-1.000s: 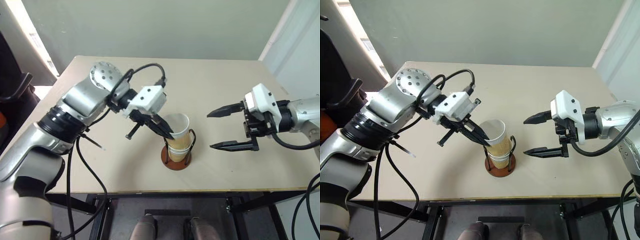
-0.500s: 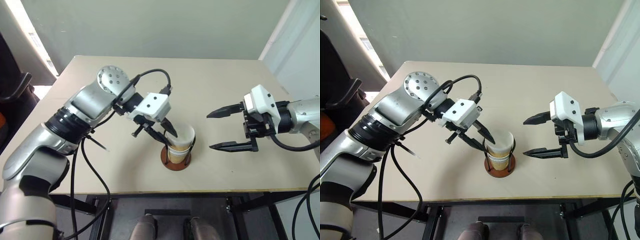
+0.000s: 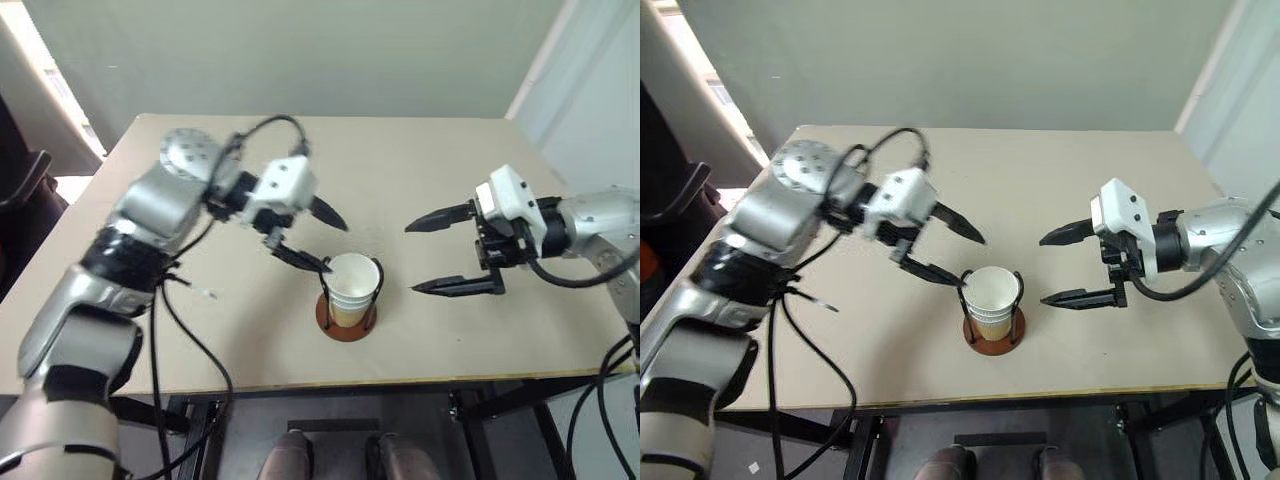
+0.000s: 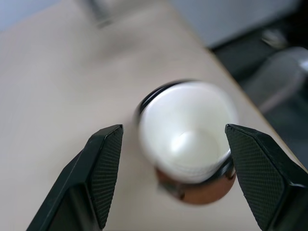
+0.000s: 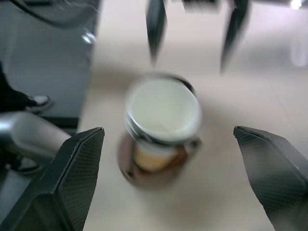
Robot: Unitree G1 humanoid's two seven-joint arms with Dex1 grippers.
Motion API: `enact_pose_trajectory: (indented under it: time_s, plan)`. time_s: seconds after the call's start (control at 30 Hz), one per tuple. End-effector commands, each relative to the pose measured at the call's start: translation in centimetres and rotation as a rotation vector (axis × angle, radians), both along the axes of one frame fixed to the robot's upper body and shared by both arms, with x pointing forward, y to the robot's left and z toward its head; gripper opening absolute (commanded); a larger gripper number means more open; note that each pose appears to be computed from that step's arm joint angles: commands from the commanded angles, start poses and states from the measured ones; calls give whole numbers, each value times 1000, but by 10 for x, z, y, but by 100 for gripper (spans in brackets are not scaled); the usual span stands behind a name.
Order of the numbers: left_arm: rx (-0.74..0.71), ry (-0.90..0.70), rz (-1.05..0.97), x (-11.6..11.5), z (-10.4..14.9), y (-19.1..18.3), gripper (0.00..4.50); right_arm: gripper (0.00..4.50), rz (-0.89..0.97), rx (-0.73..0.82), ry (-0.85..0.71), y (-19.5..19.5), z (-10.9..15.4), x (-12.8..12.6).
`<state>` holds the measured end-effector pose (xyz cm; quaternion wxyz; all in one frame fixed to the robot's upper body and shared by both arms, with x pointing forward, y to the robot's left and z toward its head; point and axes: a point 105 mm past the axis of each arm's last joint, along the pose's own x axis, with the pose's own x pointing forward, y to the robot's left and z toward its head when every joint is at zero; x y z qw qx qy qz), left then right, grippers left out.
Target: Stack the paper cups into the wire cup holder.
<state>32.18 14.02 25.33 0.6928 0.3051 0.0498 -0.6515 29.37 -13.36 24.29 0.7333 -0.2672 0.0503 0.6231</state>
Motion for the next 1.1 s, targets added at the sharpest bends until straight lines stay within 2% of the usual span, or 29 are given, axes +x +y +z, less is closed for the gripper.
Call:
enact_pose_trajectory:
  time_s: [0.03,0.2,0.3,0.47,0.73,1.1]
  plan:
    - [-107,16,191,-9,8,42,361,450,-40,24,-43,-15,14,12]
    - [-271,74,544,-21,-14,114,361,450,-150,28,-12,-37,7,34]
    - [-317,86,671,-28,-29,135,361,450,-173,42,15,-43,1,38]
    - [-346,107,723,-38,-45,136,361,450,-183,72,41,-43,-5,40]
    - [-327,122,801,-33,-59,143,361,450,-165,77,53,-38,-7,35]
    - [-343,107,816,-27,-57,137,361,450,-172,83,51,-36,-7,37]
